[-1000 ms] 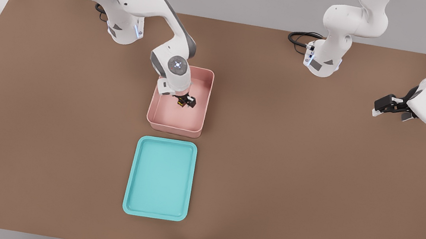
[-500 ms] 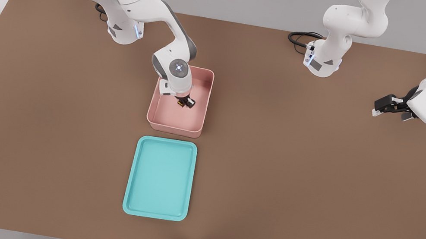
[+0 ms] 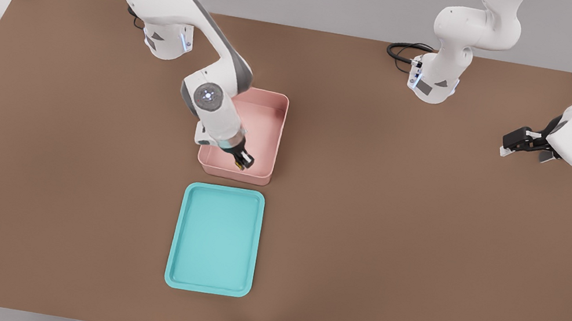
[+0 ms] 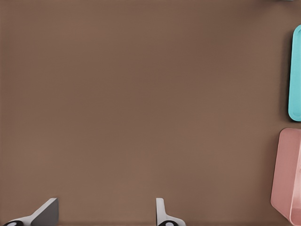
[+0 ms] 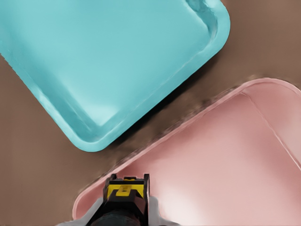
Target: The left arm remains still, and the right arm places the button from the box into the tray
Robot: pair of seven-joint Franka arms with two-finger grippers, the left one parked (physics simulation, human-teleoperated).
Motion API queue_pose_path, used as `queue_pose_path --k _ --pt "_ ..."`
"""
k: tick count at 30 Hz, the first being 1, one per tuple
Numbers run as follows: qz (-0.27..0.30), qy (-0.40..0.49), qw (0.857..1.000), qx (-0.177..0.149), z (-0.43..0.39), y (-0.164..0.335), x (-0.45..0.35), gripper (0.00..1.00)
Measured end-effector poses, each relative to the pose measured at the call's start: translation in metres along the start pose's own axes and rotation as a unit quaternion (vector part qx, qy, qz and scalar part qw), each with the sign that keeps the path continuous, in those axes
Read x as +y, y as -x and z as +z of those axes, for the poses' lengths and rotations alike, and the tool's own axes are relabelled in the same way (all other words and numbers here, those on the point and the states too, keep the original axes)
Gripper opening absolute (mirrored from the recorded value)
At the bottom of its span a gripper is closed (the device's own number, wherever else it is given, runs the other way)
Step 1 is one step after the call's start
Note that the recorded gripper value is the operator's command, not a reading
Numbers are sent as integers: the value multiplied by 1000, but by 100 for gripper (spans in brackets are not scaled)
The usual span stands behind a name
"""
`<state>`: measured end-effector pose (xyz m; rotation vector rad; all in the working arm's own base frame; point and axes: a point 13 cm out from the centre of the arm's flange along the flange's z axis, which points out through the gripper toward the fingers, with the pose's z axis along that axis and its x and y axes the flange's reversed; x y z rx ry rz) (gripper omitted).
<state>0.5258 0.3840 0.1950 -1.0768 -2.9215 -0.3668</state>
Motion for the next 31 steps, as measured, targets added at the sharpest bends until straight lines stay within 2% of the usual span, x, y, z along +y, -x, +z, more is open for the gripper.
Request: queue_pose_path --k 2,3,6,7,11,16,18,20,22,24,25,29,31 --pt "26 24 999 -4 -1 98 30 36" --pt "27 26 999 -1 15 130 36 36" --pt "-2 4 1000 15 78 158 32 37" --pt "-21 -4 1000 19 96 150 32 100" --pt "-74 -20 997 17 117 142 29 100" --pt "-121 -3 993 -10 64 147 57 100" --pt "-145 9 988 -46 -23 158 74 100" --pt "-151 14 984 -88 -150 201 74 100" --pt "-173 -24 978 -118 -244 244 47 100" --pt "-190 -91 965 -154 -341 256 -4 100" --pt "-185 -130 963 -147 -369 242 -42 100" --pt "-185 -212 959 -27 -350 209 -145 100" --pt "-194 -226 954 19 -329 206 -170 100"
